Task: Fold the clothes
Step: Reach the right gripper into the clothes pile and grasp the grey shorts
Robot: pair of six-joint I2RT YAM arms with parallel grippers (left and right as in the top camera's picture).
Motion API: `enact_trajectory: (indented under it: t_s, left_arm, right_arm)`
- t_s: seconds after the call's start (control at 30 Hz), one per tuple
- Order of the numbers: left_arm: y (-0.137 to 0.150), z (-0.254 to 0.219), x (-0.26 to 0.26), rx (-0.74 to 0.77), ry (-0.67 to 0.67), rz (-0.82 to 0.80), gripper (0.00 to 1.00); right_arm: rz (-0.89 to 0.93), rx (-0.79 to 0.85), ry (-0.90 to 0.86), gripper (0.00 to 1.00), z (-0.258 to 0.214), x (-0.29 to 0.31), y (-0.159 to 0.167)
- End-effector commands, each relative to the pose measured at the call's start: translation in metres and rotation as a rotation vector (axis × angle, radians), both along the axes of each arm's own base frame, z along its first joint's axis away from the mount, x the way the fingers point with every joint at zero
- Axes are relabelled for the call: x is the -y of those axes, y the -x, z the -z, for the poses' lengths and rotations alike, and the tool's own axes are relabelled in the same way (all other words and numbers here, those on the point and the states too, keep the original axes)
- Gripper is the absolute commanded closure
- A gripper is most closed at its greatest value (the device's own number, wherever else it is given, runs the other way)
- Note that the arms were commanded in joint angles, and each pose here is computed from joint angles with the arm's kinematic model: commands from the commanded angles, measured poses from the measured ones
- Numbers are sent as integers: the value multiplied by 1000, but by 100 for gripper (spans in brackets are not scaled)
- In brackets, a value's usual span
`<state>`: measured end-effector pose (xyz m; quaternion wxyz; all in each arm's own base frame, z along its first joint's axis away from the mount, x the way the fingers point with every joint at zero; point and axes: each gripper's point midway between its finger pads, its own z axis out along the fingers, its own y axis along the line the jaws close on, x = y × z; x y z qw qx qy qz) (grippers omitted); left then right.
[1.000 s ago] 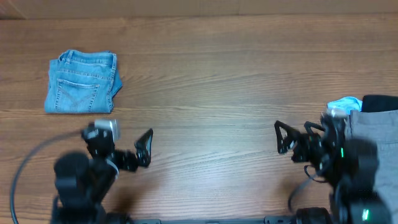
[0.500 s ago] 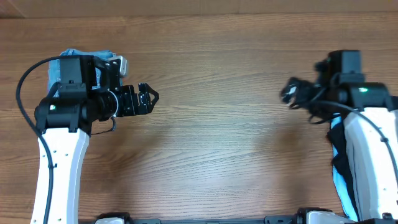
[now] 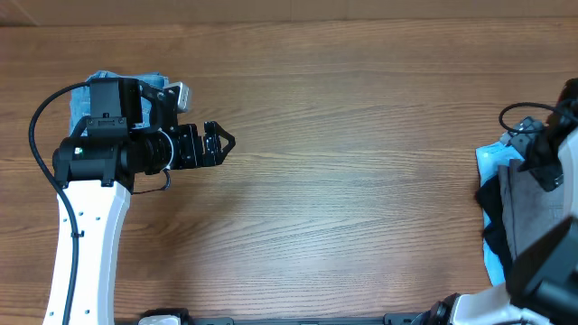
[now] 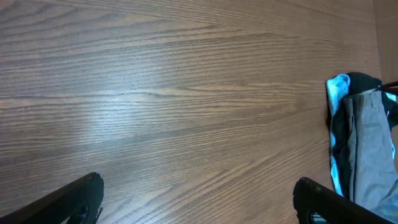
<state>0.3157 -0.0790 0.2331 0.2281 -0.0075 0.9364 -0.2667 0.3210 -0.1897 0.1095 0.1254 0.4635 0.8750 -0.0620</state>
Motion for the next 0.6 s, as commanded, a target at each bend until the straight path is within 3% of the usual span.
enact_trajectory:
  t_s: [0.0, 0.2, 0.43, 0.57]
  left_arm:
    - [-4, -10, 5, 39, 9, 32, 0]
    - [-9, -13, 5, 66, 9, 33, 0]
    - [-10, -22, 16, 94, 71, 71, 0]
    - [-9, -24, 19, 94, 90, 81, 0]
  right_arm:
    - [-15, -48, 6, 10, 21, 8, -7]
    - [-43, -119, -13, 16, 51, 10, -7]
    - [-39, -200, -28, 15, 72, 9, 2]
    - [-36, -218, -38, 22, 80, 8, 4]
